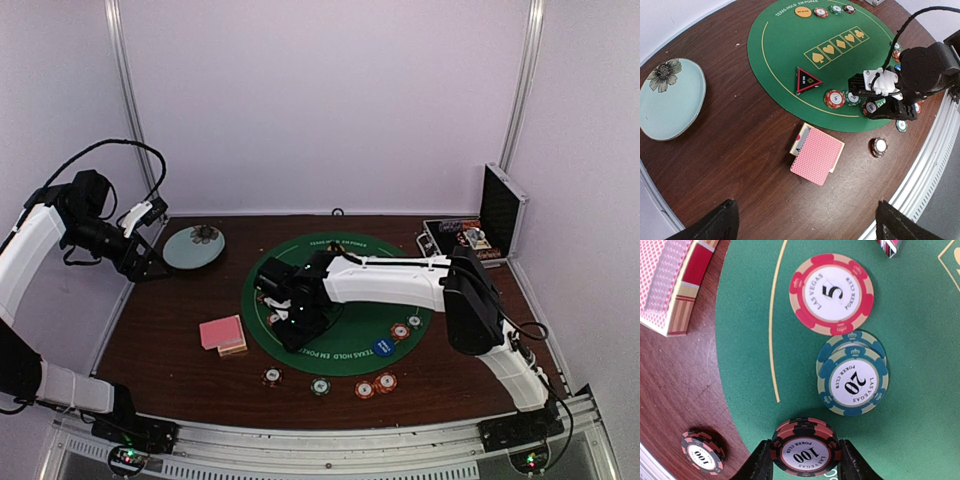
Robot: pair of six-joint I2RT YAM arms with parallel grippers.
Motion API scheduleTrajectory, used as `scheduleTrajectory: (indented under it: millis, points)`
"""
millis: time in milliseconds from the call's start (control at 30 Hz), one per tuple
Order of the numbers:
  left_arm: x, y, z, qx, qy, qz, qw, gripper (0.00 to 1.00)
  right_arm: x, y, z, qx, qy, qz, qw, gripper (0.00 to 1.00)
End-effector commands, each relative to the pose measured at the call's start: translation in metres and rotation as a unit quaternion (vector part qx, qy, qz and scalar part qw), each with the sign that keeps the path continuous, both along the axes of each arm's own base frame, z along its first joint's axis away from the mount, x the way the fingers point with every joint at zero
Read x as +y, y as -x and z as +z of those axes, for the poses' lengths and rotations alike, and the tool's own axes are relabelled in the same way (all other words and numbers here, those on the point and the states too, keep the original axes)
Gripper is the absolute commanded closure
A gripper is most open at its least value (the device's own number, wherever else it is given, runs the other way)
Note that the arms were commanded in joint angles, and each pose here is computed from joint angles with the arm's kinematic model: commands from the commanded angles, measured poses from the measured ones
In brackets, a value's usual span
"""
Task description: Distribute texas hold em gaming equipment
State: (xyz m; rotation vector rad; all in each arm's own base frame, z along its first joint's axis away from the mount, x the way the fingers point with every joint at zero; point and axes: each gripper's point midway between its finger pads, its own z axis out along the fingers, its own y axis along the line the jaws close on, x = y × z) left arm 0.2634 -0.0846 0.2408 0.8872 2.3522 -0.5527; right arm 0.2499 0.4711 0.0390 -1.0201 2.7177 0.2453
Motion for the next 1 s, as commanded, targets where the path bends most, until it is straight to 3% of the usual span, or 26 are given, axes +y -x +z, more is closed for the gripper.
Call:
scheduleTrajectory:
  millis: [0, 100, 233, 300, 633, 967]
  points:
    - [0.0, -0.002, 0.012, -0.032, -0.002, -0.005, 0.999, 0.02, -0.001, 0.003, 0.011, 0.003, -0.01, 0.0, 1.0, 0.57]
    - [0.0, -0.001, 0.011, -0.032, -0.004, -0.005, 0.999, 0.03, -0.003, 0.004, 0.01, 0.004, -0.005, 0.001, 1.0, 0.51]
    - [0.0, -0.002, 0.012, -0.032, -0.002, -0.006, 0.999, 0.02, -0.004, 0.002, 0.012, -0.003, -0.003, 0.001, 1.0, 0.31]
    - [0.0, -0.002, 0.012, -0.033, -0.002, -0.006, 0.999, 0.02, -0.004, 0.0, 0.018, -0.009, -0.004, 0.001, 1.0, 0.26]
    - [0.0, -0.002, 0.014, -0.036, -0.002, -0.005, 0.999, 0.02, 0.0, 0.011, 0.08, -0.038, -0.045, 0.021, 0.998, 0.25]
    - [0.0, -0.001, 0.017, -0.038, 0.0, -0.004, 0.999, 0.02, 0.028, 0.069, 0.048, 0.011, -0.039, 0.088, 0.995, 0.2]
